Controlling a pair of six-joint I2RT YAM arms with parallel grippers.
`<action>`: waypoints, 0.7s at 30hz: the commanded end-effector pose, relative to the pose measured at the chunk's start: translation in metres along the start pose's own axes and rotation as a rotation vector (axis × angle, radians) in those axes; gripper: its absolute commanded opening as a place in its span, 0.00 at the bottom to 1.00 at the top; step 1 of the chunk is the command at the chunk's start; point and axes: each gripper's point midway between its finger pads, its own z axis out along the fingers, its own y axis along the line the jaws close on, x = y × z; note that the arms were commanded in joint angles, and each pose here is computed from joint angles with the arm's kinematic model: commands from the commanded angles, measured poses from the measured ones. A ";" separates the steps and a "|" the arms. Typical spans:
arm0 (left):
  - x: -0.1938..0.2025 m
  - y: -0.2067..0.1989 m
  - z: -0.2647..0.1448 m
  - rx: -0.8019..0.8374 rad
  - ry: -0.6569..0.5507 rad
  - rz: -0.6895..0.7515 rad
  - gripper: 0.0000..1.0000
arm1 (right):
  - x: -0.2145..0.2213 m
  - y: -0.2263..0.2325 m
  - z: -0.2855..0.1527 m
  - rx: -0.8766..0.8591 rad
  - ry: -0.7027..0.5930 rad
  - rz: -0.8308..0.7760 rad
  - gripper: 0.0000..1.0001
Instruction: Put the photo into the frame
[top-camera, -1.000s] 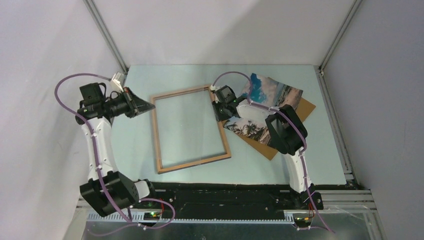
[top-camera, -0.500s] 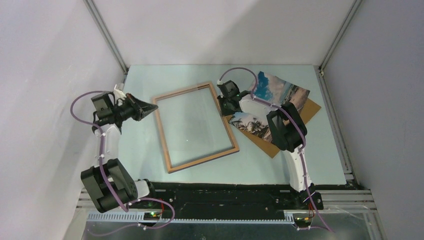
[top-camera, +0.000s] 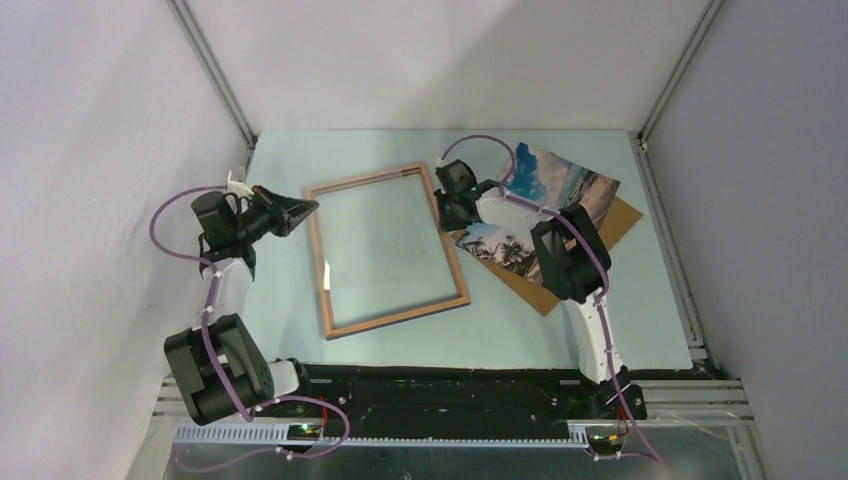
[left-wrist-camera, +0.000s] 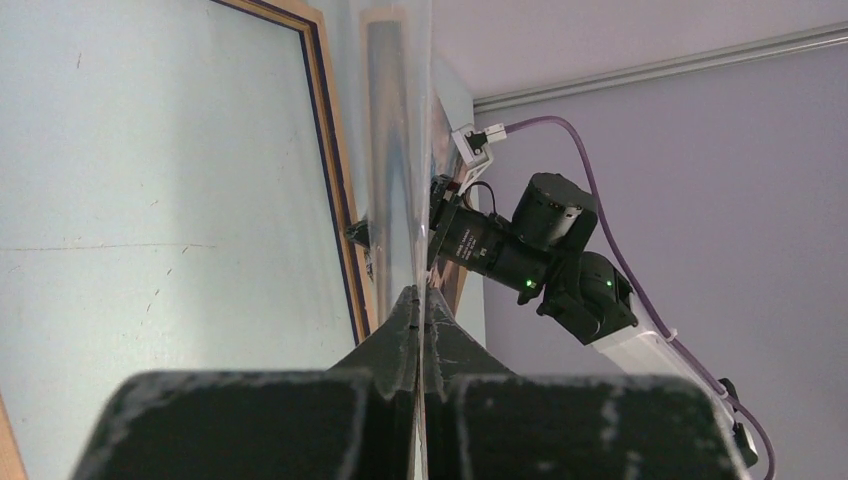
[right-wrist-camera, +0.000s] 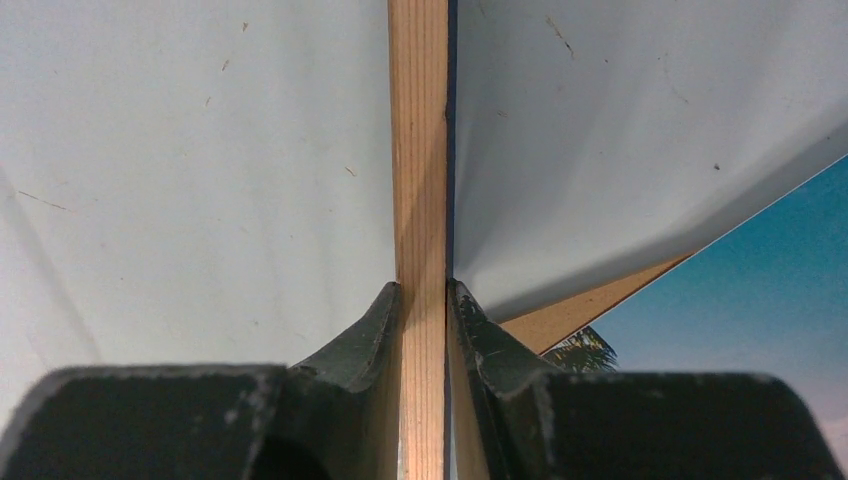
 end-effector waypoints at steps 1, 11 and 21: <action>-0.007 -0.013 0.003 0.054 -0.033 0.057 0.00 | -0.010 0.017 0.002 -0.019 -0.020 0.047 0.00; -0.004 -0.006 0.010 0.064 -0.021 0.052 0.00 | -0.011 0.036 -0.019 -0.082 -0.033 0.063 0.15; 0.001 -0.008 0.015 0.094 0.017 0.086 0.00 | -0.034 0.032 -0.055 -0.118 -0.117 0.042 0.50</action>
